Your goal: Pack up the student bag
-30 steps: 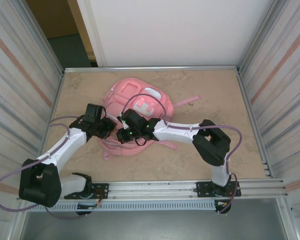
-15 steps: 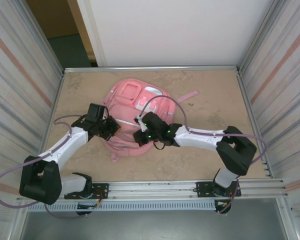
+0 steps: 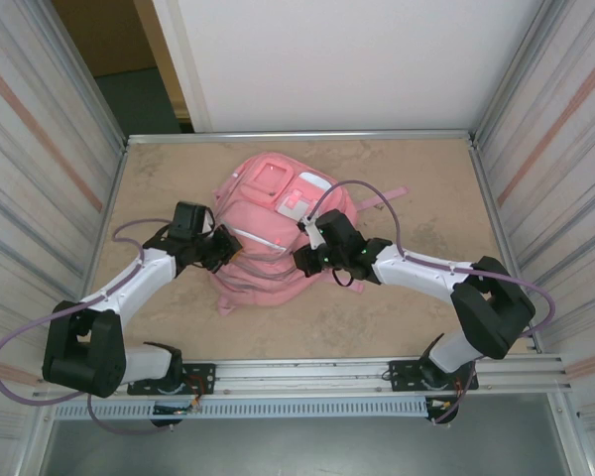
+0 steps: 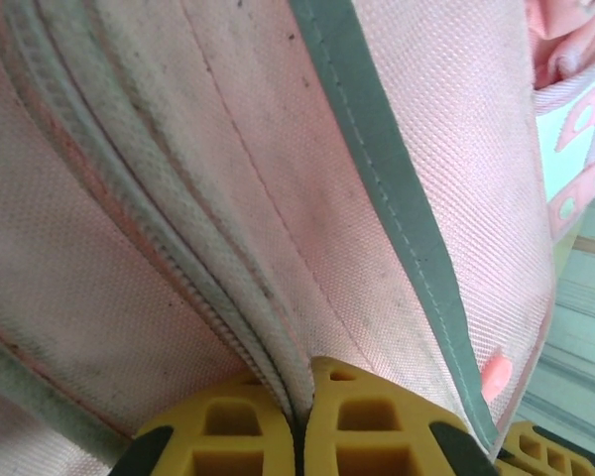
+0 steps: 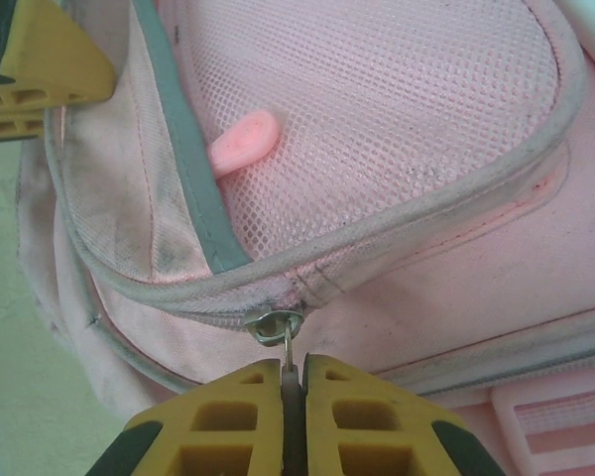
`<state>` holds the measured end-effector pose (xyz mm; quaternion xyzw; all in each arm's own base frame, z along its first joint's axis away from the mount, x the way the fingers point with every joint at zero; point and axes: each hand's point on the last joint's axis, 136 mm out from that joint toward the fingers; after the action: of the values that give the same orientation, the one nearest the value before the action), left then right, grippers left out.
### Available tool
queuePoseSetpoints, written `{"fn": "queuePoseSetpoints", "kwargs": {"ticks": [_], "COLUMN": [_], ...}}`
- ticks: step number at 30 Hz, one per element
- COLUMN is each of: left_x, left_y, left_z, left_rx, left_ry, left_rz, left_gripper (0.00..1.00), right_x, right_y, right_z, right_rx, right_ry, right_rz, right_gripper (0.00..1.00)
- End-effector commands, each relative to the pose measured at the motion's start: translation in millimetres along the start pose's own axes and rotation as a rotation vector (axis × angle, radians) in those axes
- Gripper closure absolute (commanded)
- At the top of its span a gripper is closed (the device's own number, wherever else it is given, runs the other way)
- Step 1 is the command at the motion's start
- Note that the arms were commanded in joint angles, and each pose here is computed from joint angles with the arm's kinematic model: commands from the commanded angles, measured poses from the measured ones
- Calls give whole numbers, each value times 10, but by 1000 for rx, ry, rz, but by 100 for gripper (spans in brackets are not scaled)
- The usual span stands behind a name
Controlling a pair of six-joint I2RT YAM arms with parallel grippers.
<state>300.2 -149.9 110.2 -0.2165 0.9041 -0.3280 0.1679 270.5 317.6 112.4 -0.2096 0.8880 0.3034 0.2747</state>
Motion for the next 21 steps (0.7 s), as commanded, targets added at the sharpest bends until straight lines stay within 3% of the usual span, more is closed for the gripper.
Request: {"fn": "queuePoseSetpoints", "kwargs": {"ticks": [1,9,12,15,16,18,21], "left_x": [-43,78,124,196,240,317,354], "left_y": [-5,-109,-129,-242,-323,-471,-629], "left_z": [-46,-47,-11,69,96,153,220], "left_rx": [19,83,54,24,32,54,81], "left_ry": [-31,-21,-3,-3,3,17,40], "left_rz": [132,194,193,257,281,337,405], "left_gripper": [100,100,98,98,98,98,99], "right_x": [14,-79,-132,-200,-261,-365,-529], "right_y": [-339,-614,-535,-527,-523,-512,-599], "right_z": [30,-200,-369,-602,-719,-957,-1382], "right_rx": [96,129,104,131,143,159,238], "right_ry": [37,-4,-46,-121,-164,-245,-385], "right_rz": [-10,35,14,-8,-14,-25,-28], "right_gripper": [91,86,71,63,52,41,36]}}
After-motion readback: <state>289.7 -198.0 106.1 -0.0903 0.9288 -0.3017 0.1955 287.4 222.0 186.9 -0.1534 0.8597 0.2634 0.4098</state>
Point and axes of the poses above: each hand's point on the last joint's axis, 136 mm out from that joint toward the fingers, its own z axis out along the fingers, its own y axis along the line the jaws close on, x = y × z, and after that the axes turned 4 degrees about z, right-handed
